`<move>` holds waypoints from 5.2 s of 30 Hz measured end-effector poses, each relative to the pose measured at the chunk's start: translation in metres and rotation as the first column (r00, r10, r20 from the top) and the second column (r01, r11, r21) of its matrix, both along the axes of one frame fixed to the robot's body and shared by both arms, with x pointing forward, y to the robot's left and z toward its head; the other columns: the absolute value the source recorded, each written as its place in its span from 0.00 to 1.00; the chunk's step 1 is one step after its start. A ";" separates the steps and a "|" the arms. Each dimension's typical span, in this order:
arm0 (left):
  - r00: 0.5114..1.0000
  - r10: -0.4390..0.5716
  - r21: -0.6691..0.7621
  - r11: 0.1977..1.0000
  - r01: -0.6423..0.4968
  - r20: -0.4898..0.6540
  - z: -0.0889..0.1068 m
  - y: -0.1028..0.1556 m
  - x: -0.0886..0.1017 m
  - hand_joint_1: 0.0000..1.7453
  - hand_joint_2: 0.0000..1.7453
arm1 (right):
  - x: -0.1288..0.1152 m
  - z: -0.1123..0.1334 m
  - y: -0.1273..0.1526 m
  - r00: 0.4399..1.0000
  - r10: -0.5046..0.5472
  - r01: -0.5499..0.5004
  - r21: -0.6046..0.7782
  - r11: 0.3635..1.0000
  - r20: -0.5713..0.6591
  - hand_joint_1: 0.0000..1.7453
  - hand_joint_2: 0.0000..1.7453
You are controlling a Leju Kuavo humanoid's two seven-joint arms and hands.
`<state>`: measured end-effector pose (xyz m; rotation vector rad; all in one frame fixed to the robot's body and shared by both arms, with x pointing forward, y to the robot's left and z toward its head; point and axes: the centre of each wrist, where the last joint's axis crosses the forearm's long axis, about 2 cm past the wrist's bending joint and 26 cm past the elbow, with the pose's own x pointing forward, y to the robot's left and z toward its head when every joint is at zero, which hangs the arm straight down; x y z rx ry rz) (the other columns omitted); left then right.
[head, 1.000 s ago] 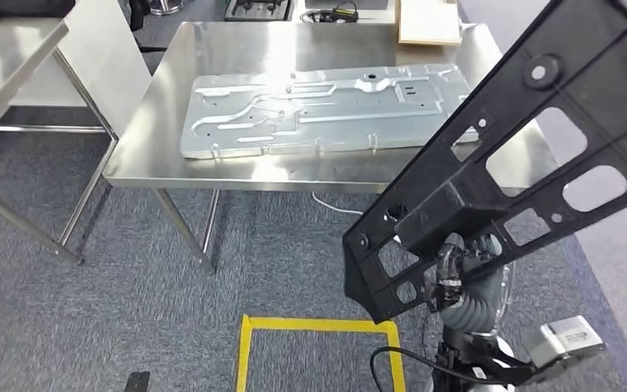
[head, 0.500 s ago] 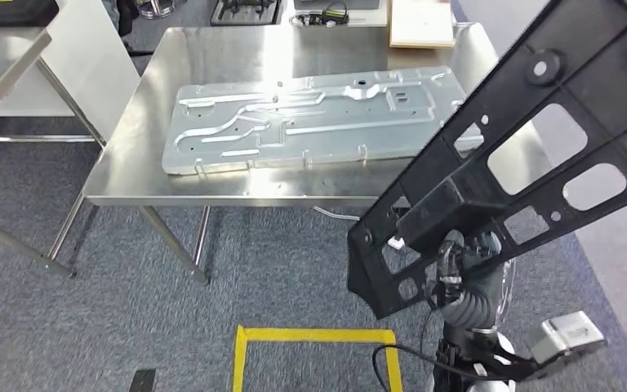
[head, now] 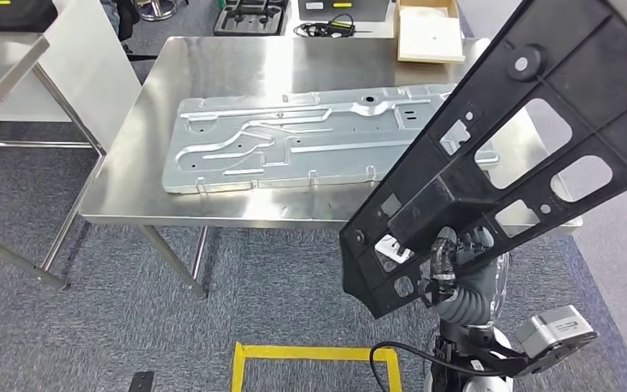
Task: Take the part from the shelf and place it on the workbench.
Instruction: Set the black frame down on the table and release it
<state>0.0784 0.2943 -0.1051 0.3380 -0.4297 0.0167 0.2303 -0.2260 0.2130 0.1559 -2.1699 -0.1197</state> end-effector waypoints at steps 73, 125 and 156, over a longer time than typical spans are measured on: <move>0.998 -0.009 -0.029 1.000 0.007 -0.060 0.000 0.000 0.001 0.00 1.00 | -0.002 0.136 -0.253 0.576 -0.731 0.473 -0.878 -0.067 0.366 1.00 1.00; 1.000 -0.002 -0.069 0.998 0.001 -0.013 0.000 -0.009 0.001 0.00 1.00 | 0.013 0.146 -0.176 0.695 -0.460 0.407 -0.830 -0.381 0.553 1.00 1.00; 1.000 -0.010 -0.071 0.997 0.010 -0.006 0.000 -0.006 0.001 0.00 1.00 | 0.005 0.132 -0.169 0.716 -0.430 0.391 -0.827 -0.404 0.549 1.00 1.00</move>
